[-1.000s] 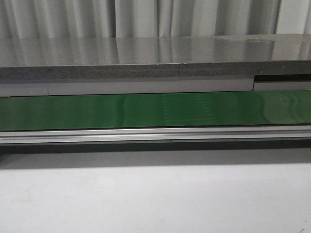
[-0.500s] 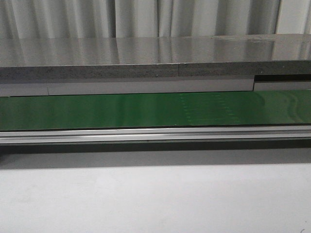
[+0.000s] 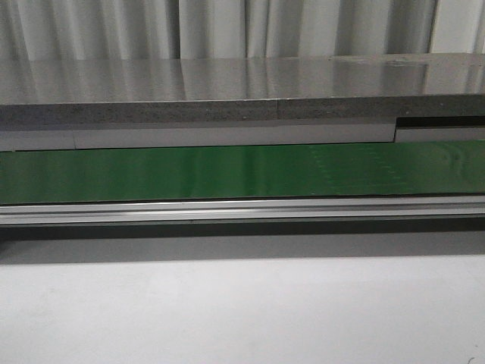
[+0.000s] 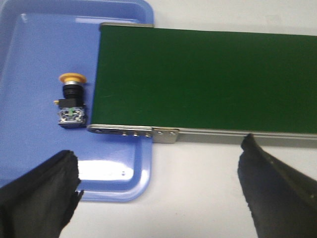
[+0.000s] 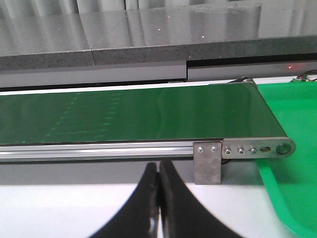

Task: Move button from left to right
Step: 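Lower the left gripper toward the yellow push button in the blue tray, then close the left gripper around the black base of the yellow button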

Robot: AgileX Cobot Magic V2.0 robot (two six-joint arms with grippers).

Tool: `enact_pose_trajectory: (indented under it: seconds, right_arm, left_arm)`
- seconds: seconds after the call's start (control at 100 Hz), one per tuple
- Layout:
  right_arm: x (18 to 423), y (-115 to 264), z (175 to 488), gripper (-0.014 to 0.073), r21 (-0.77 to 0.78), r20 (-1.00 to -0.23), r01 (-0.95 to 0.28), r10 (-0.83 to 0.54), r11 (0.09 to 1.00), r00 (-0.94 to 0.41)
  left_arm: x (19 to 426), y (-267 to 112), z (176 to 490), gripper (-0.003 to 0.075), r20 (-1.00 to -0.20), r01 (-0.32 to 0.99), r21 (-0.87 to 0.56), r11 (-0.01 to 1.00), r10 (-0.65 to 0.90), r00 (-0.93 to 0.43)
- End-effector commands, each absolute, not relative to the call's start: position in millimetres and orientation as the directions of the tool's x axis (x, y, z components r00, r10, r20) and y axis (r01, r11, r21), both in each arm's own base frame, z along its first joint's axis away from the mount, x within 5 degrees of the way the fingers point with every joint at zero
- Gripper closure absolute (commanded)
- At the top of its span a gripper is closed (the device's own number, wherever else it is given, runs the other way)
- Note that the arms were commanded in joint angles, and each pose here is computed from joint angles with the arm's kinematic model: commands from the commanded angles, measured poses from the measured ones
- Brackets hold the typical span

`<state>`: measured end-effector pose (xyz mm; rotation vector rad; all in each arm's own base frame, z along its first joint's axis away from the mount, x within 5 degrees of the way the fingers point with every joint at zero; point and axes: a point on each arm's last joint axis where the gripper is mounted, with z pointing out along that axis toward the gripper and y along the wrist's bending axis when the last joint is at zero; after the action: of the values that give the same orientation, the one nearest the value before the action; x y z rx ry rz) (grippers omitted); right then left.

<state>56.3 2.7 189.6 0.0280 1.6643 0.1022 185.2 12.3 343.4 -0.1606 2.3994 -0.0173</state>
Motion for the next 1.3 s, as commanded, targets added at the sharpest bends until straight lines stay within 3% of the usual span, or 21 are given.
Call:
enact_pose_trajectory:
  seconds: [0.0, 0.22, 0.55, 0.9, 1.29]
  right_arm:
    - [54.4, 2.4, 204.2, 0.0661, 0.071, -0.997, -0.048, 0.072, 0.996, 0.025]
    - [54.4, 2.4, 204.2, 0.0661, 0.071, -0.997, -0.048, 0.072, 0.996, 0.025]
    - [54.4, 2.4, 204.2, 0.0661, 0.071, -0.997, -0.048, 0.072, 0.996, 0.025]
    - [54.4, 2.4, 204.2, 0.0661, 0.071, -0.997, -0.048, 0.072, 0.996, 0.025]
    - [54.4, 2.4, 204.2, 0.0661, 0.071, -0.997, -0.048, 0.072, 0.996, 0.025]
  left_arm:
    - [202.9, 26.4, 356.4, 0.0106, -0.731, -0.157, -0.046, 0.987, -0.140, -0.667]
    - [246.7, 71.5, 342.5, 0.0106, -0.706, -0.307, -0.074, 0.949, -0.268, -0.656]
    - [304.4, 120.4, 280.4, 0.0106, -0.541, -0.384, -0.137, 0.913, -0.394, -0.743]
    - [335.3, 138.4, 232.6, 0.0106, -0.440, -0.411, -0.137, 0.901, -0.427, -0.790]
    - [353.7, 147.6, 214.3, 0.0106, -0.416, -0.411, -0.124, 0.903, -0.423, -0.805]
